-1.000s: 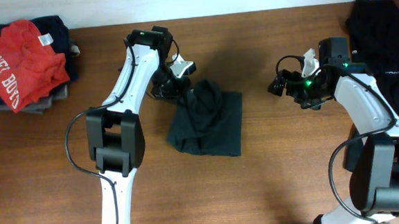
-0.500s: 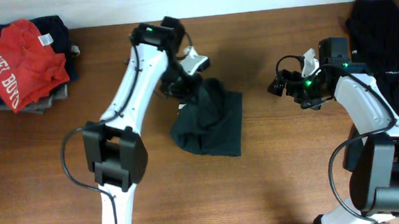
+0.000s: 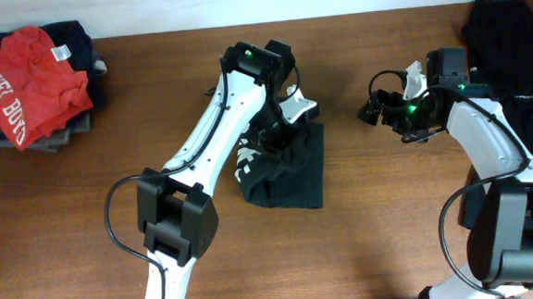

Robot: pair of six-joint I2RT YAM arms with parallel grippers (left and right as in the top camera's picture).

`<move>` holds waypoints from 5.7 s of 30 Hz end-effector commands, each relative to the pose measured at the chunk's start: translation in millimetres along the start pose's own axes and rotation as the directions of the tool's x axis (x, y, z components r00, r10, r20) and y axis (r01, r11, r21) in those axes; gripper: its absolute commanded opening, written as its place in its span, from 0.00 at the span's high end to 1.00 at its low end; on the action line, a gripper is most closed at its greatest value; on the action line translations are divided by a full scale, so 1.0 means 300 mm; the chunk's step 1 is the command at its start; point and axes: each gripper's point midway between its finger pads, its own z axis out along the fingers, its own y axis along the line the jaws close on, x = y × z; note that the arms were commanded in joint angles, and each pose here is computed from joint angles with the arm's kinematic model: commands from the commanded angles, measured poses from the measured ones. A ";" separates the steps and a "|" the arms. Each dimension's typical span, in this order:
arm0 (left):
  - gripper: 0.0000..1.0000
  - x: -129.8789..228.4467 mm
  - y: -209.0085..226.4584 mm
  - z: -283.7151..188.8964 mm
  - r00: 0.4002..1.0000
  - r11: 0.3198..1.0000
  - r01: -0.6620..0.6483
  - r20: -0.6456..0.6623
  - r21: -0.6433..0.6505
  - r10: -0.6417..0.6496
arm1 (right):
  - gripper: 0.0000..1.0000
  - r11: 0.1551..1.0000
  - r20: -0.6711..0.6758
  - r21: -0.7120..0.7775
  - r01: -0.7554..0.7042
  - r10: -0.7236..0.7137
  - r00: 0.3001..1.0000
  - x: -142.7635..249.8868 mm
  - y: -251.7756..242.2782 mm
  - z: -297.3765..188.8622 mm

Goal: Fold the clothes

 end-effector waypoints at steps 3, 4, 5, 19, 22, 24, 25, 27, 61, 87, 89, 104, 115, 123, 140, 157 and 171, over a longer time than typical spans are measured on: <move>0.99 0.022 -0.046 0.000 1.000 1.000 0.001 -0.022 0.022 0.000 | 0.01 1.000 0.023 0.003 -0.020 0.020 1.000 -0.016 -0.007 0.009; 0.98 0.022 -0.053 0.003 1.000 1.000 -0.003 -0.024 0.025 0.004 | 0.01 1.000 0.030 0.001 -0.022 0.022 0.999 -0.023 -0.005 0.009; 0.95 0.022 -0.060 0.006 1.000 1.000 -0.008 -0.025 0.025 0.009 | 0.01 1.000 0.037 -0.002 -0.031 0.032 0.999 -0.029 -0.003 0.009; 0.50 -0.008 -0.143 0.057 0.995 0.995 -0.098 -0.018 0.010 0.099 | 0.01 0.999 0.067 -0.015 -0.042 0.043 0.997 -0.055 0.006 0.008; 0.52 -0.013 -0.143 0.056 0.995 0.995 -0.102 -0.010 0.011 0.102 | 0.01 0.999 0.073 -0.018 -0.050 0.051 0.996 -0.060 0.008 0.007; 0.54 -0.024 -0.140 0.052 0.994 0.994 -0.106 0.004 0.009 0.106 | 0.01 0.998 0.073 -0.018 -0.054 0.055 0.996 -0.060 0.007 0.007; 0.54 -0.033 -0.136 0.046 0.994 0.994 -0.108 0.017 0.007 0.108 | 0.01 0.998 0.073 -0.019 -0.057 0.059 0.996 -0.060 0.007 0.007; 0.54 -0.053 -0.123 0.021 0.993 0.994 -0.108 0.050 0.000 0.108 | 0.01 0.998 0.075 -0.019 -0.057 0.058 0.996 -0.061 0.007 0.007; 0.01 0.142 0.790 -0.673 0.580 0.641 0.748 0.640 -0.174 -0.504 | 0.03 0.894 0.033 0.156 0.419 -0.429 0.903 0.016 0.534 0.154; 0.01 0.157 0.897 -0.471 0.605 0.611 0.764 0.561 -0.208 -0.565 | 0.08 0.740 0.012 0.408 0.535 -0.590 0.807 0.149 0.606 0.314; 0.01 0.154 0.898 -0.472 0.604 0.611 0.764 0.563 -0.207 -0.564 | 0.08 0.731 -0.005 0.407 0.548 -0.598 0.802 0.171 0.607 0.344; 0.01 0.153 0.899 -0.472 0.604 0.612 0.763 0.565 -0.207 -0.562 | 0.40 0.683 -0.018 0.507 0.526 -0.601 0.799 0.145 0.538 0.376; 0.01 0.155 0.898 -0.471 0.605 0.611 0.764 0.562 -0.208 -0.564 | 0.96 0.641 -0.012 0.618 0.455 -0.571 0.821 0.057 0.427 0.319; 0.01 0.155 0.898 -0.471 0.604 0.611 0.764 0.563 -0.208 -0.564 | 0.96 0.662 0.016 0.664 0.348 -0.478 0.878 -0.047 0.379 0.191; 0.01 0.162 0.893 -0.467 0.607 0.610 0.764 0.553 -0.209 -0.570 | 0.18 0.741 -0.060 0.631 0.230 -0.250 0.967 -0.058 0.182 0.130; 0.01 0.162 0.894 -0.466 0.607 0.610 0.764 0.553 -0.210 -0.570 | 0.96 0.930 -0.193 -0.058 0.364 -0.368 0.910 0.118 0.593 -0.019; 0.01 0.163 0.893 -0.466 0.607 0.610 0.764 0.552 -0.209 -0.571 | 0.96 0.812 -0.315 -0.554 0.184 -0.409 0.857 0.298 0.589 0.146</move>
